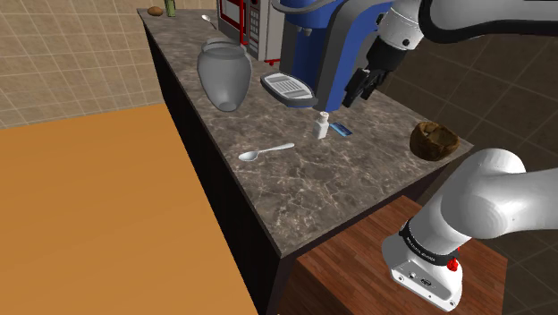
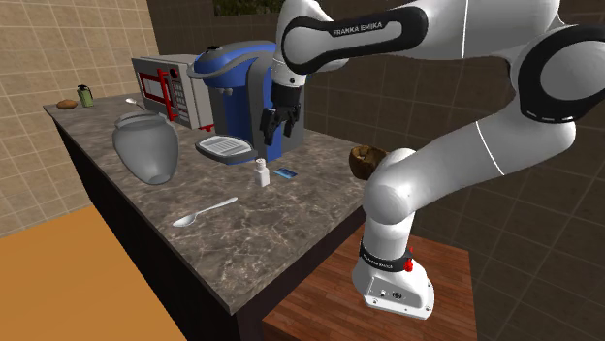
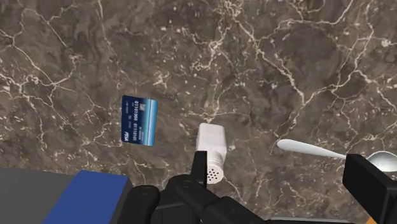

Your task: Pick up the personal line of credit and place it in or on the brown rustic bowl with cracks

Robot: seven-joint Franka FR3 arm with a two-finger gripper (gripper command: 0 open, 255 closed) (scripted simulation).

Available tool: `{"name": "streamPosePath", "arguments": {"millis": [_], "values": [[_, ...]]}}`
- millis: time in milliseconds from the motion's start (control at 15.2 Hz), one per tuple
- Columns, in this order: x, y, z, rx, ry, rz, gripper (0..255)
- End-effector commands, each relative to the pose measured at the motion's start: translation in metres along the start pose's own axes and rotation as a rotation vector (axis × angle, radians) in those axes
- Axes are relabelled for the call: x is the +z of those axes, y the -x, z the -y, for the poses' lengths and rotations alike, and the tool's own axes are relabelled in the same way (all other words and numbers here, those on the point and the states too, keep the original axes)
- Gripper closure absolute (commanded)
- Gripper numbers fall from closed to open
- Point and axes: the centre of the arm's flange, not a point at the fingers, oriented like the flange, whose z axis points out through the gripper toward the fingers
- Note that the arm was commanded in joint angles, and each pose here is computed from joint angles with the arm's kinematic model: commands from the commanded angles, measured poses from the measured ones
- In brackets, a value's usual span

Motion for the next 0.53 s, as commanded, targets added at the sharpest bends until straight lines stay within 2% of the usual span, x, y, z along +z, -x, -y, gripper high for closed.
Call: {"name": "streamPosePath", "arguments": {"millis": [0, 462], "values": [[0.020, 0.002, -0.016, 0.016, 0.014, -0.047, 0], [0.090, 0.005, -0.068, 0.076, 0.059, -0.195, 0]]}}
